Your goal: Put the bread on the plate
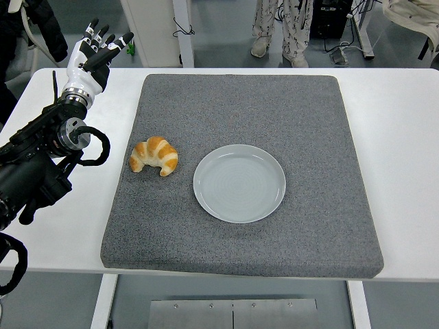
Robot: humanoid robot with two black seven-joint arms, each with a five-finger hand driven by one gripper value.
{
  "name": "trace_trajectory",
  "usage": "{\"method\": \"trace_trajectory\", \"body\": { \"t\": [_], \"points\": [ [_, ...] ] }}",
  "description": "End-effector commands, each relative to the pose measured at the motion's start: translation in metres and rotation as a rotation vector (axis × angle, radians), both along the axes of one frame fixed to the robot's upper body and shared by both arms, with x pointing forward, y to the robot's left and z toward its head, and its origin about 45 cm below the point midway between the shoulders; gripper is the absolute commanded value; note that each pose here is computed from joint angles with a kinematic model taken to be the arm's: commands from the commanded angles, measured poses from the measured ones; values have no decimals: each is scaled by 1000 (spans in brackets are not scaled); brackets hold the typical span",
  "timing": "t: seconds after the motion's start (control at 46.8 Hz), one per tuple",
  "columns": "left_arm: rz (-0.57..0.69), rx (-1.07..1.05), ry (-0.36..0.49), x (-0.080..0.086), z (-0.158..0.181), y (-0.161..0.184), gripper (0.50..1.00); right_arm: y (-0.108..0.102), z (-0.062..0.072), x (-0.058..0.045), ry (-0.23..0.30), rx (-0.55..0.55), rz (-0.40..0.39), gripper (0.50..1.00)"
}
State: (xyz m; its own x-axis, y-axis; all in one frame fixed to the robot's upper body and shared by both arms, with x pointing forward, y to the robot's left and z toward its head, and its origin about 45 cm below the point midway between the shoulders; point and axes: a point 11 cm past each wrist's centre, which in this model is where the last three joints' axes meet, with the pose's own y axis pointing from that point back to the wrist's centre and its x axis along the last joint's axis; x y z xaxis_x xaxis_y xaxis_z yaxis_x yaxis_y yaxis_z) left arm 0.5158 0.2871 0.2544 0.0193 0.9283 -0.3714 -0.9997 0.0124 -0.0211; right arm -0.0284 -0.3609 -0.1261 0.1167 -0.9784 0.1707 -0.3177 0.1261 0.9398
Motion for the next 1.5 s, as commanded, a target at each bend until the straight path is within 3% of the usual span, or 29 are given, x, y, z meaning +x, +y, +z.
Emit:
{"method": "trace_trajectory", "body": {
  "t": [0.0,0.385,0.556,0.919,1.111,1.474],
  "points": [
    [-25,47,-3,1,2,-4,1000,0,0,0,0,0,0,1000],
    [-170,282,-12,0,9,-26,999,0,0,0,0,0,-1,1000],
    [-220,387,-5,-3,26,-13,999,0,0,0,0,0,-1,1000],
    [-330,765,-72,-17,49,0,999,0,0,0,0,0,-1,1000],
    [-397,917,-123,-35,63,7,999,0,0,0,0,0,0,1000],
    [-552,1104,-122,-65,43,-3,999,0,0,0,0,0,0,1000]
  ]
}}
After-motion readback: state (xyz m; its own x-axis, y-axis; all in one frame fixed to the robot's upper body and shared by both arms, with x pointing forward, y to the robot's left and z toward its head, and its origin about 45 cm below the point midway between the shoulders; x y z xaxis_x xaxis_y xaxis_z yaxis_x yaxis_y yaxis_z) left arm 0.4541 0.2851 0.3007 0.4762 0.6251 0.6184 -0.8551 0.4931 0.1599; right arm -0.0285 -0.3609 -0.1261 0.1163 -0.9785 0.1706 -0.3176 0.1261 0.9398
